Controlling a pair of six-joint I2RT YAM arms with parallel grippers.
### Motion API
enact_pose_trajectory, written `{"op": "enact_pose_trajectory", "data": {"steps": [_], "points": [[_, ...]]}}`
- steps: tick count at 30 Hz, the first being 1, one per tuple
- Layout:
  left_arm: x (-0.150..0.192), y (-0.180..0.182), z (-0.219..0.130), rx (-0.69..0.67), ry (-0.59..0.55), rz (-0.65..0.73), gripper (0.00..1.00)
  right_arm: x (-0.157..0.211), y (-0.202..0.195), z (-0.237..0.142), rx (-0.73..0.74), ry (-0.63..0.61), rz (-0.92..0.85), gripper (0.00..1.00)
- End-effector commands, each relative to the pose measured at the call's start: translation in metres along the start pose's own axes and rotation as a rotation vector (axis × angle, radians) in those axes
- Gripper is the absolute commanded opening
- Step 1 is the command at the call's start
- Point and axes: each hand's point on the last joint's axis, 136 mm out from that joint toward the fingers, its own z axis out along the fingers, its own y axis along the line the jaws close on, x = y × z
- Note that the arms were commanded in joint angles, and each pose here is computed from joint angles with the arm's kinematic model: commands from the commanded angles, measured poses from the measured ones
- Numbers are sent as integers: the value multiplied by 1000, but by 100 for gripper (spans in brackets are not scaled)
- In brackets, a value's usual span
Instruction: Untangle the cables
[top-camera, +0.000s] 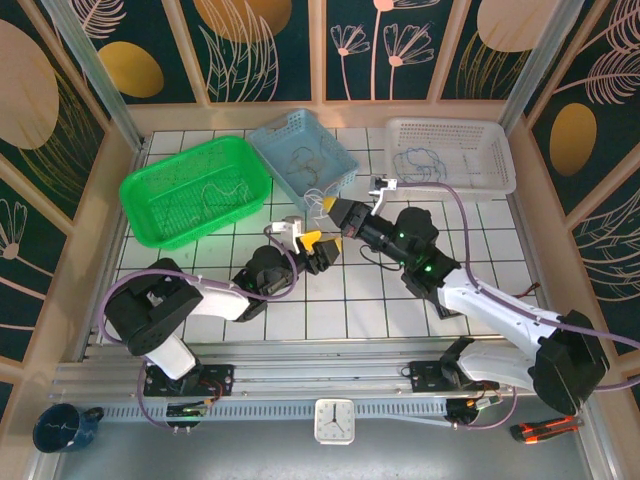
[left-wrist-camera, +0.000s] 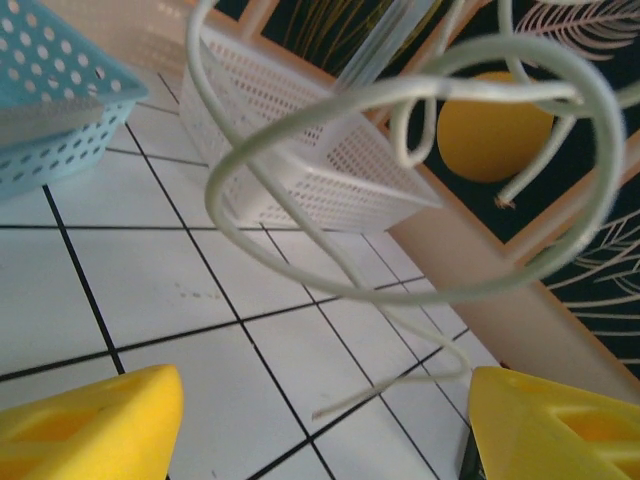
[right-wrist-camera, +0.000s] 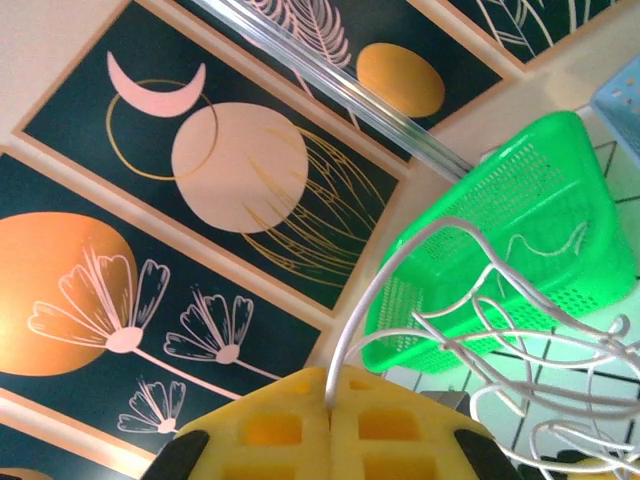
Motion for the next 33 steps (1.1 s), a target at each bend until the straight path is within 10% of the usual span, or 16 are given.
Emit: {"op": "enact_pose_trajectory", "data": {"steps": [1, 9, 24, 30, 33], "points": [[-10, -5, 4, 26, -60, -3, 75, -22, 32, 0, -82, -103, 4, 0], [-10, -2, 12, 32, -95, -40, 66, -9, 41, 7, -102, -84, 14, 0], [-12, -5, 21, 65, -120, -63, 0, -12, 33, 2, -54, -108, -1, 0], [-9, -6, 10, 69, -106, -53, 0, -26, 24, -7, -24, -145, -12, 0], [-6, -9, 8, 87, -89, -42, 35, -29, 26, -7, -28, -149, -22, 0]]}}
